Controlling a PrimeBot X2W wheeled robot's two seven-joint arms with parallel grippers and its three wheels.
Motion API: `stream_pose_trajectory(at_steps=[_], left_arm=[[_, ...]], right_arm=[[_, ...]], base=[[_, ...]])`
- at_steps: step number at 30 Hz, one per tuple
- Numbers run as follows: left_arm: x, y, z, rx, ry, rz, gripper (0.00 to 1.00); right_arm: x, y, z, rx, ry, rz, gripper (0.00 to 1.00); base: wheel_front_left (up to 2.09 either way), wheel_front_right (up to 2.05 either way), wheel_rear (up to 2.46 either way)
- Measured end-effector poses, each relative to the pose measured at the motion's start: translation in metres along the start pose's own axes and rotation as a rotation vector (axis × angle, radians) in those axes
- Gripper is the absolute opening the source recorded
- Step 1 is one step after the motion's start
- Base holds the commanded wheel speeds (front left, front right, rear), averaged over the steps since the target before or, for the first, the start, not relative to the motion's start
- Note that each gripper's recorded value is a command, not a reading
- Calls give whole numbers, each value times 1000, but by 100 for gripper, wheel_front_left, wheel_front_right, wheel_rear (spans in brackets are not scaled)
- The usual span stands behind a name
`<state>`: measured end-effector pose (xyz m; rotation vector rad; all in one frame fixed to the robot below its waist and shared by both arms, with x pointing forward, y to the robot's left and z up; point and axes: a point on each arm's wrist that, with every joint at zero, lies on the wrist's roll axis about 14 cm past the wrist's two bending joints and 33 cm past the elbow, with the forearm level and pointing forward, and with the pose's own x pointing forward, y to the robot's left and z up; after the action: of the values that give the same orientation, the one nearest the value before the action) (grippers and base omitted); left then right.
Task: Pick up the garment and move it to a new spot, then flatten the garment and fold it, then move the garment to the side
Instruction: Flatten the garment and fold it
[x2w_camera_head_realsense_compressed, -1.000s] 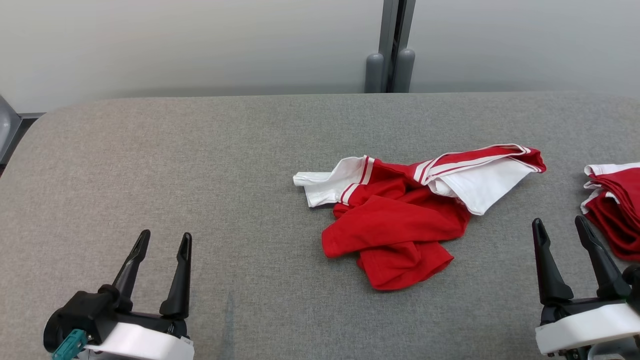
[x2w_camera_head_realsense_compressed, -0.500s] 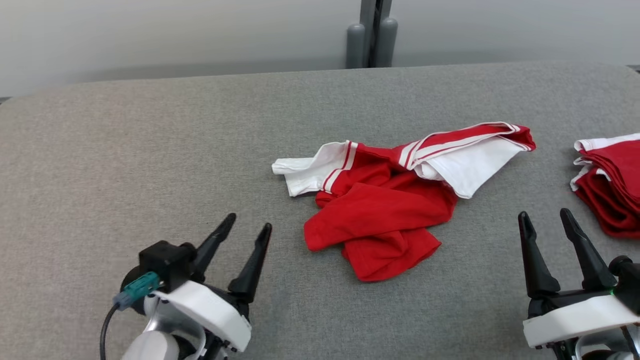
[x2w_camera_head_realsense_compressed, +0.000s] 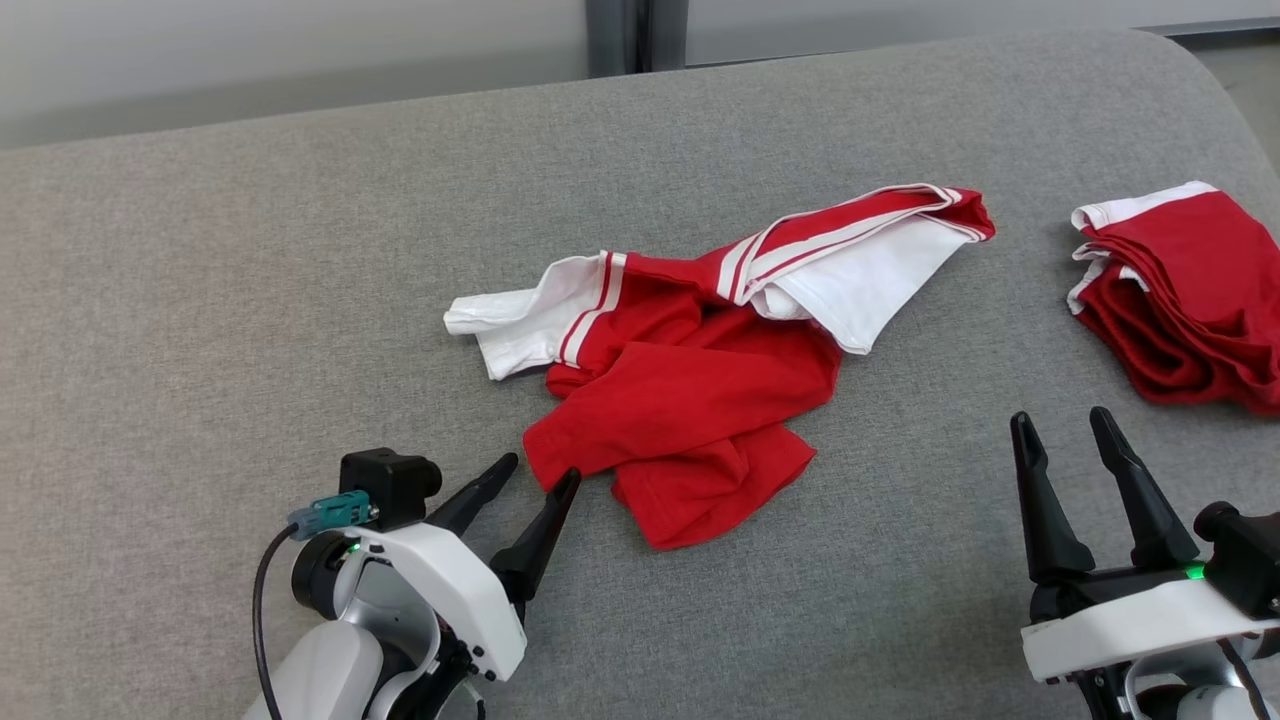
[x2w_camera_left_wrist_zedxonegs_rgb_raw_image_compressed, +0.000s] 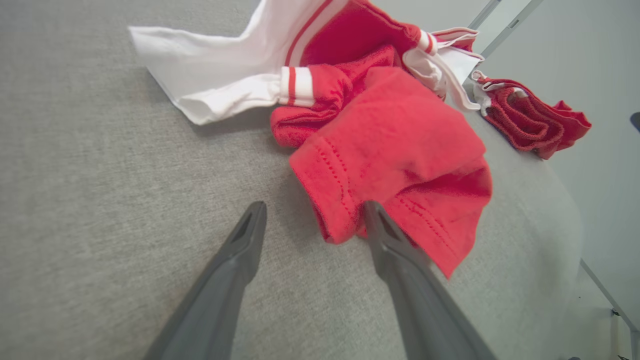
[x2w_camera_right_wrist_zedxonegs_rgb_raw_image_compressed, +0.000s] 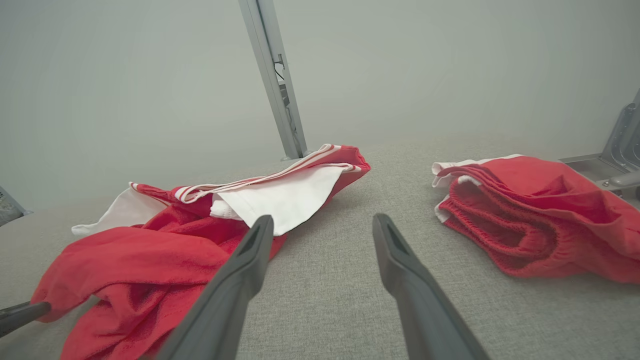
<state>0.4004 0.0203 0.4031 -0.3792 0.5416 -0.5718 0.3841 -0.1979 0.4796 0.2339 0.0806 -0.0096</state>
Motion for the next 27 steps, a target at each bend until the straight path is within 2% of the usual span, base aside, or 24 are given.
stream_pose_trajectory(at_steps=[2, 3, 4, 5, 12, 17, 27], left_arm=[[5, -2, -3, -16, 21, -12, 100], [7, -3, -3, -29, 21, -18, 44], [8, -5, -2, -31, 19, -27, 4], [9, -7, -3, -21, 25, -35, 0], [-1, 11, 34, 77, -115, -1, 0], [-21, 26, 78, 213, -263, 71, 0], [-89, 17, 182, 495, -555, 160, 0]], right_arm=[[1, -2, -1, 3, 0, -5, 100], [1, -2, -1, 2, -1, -7, 100], [2, -4, -2, 2, 0, -10, 100], [1, -4, -3, 6, 1, -13, 100], [3, -4, -4, 32, -15, -15, 100], [4, -2, -5, 34, -13, -7, 100], [9, 8, -5, 53, -8, 23, 100]], base=[[0, 0, 0], [0, 0, 0], [0, 0, 0], [0, 0, 0], [0, 0, 0], [0, 0, 0], [0, 0, 0]])
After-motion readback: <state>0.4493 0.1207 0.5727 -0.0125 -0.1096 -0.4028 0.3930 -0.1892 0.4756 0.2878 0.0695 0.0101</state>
